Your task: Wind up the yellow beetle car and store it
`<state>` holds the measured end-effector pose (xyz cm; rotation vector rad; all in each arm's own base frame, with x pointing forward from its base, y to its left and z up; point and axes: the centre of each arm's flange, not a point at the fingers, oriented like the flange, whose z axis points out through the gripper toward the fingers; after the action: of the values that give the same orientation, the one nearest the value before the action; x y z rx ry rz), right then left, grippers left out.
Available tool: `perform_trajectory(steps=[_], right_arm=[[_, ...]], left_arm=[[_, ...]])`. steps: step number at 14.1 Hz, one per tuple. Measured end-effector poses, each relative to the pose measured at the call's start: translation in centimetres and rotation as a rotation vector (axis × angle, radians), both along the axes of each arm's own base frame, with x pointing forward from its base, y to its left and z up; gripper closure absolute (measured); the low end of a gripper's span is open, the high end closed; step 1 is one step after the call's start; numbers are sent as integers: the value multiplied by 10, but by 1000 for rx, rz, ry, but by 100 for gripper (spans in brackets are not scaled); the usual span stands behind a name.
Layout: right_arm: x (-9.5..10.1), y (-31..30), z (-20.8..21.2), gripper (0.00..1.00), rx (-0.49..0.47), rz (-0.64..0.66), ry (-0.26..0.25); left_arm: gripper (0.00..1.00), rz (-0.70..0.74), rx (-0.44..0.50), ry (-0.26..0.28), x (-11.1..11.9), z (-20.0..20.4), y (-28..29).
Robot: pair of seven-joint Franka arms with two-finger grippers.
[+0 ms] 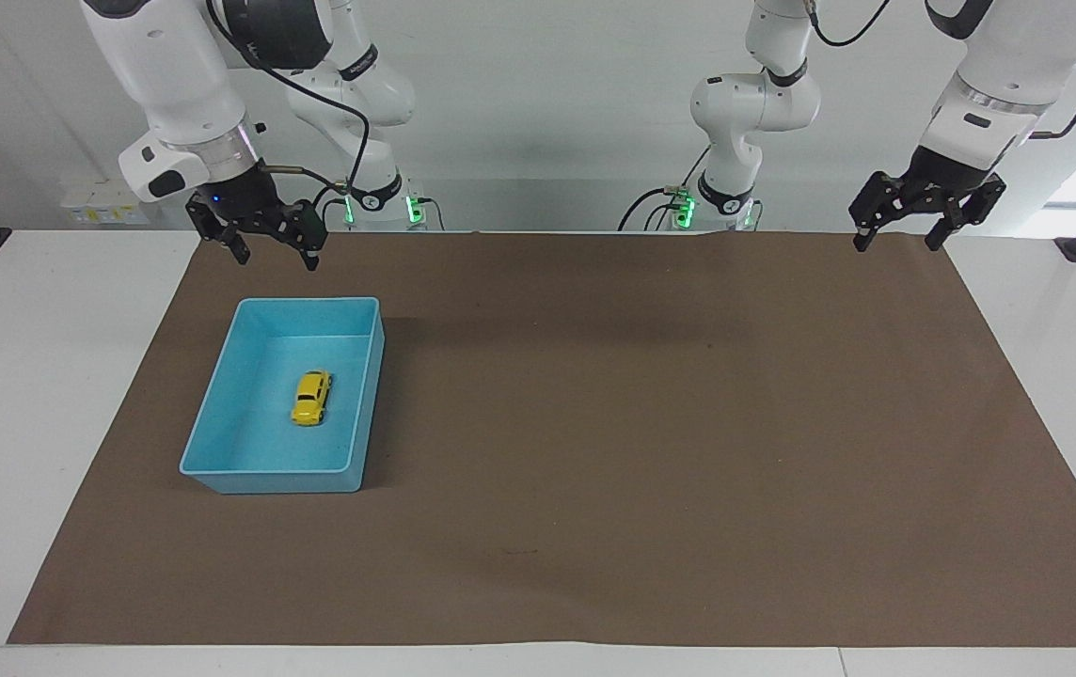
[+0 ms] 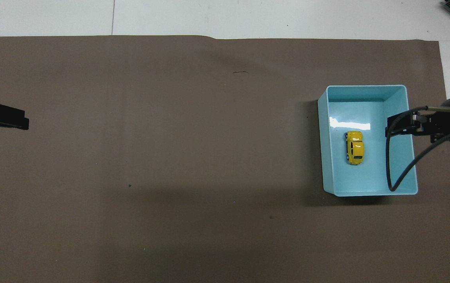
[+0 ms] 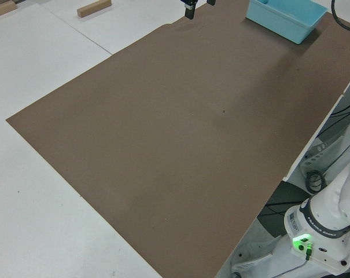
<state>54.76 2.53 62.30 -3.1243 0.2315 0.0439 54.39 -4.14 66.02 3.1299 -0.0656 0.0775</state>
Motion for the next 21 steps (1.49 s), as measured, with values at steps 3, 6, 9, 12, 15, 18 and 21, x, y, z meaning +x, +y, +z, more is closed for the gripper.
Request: perform_trajectory(steps=[3, 6, 9, 12, 15, 18, 21], right_arm=[[0, 0, 2, 0, 1, 0, -2], [0, 0, 2, 0, 1, 0, -2], [0, 0, 2, 0, 1, 0, -1], [-1, 2, 3, 0, -3, 8, 5], [-7, 1, 18, 0, -4, 24, 21], [-7, 0, 27, 0, -2, 23, 6], [-7, -1, 27, 0, -2, 21, 5]], left_arm=[[0, 0, 0, 0, 0, 0, 0], [0, 0, 0, 0, 0, 0, 0], [0, 0, 0, 1, 0, 0, 0], [0, 0, 0, 5, -1, 0, 0], [0, 0, 1, 9, -1, -1, 0], [0, 52, -2, 10, -1, -1, 0], [0, 98, -4, 10, -1, -1, 0]])
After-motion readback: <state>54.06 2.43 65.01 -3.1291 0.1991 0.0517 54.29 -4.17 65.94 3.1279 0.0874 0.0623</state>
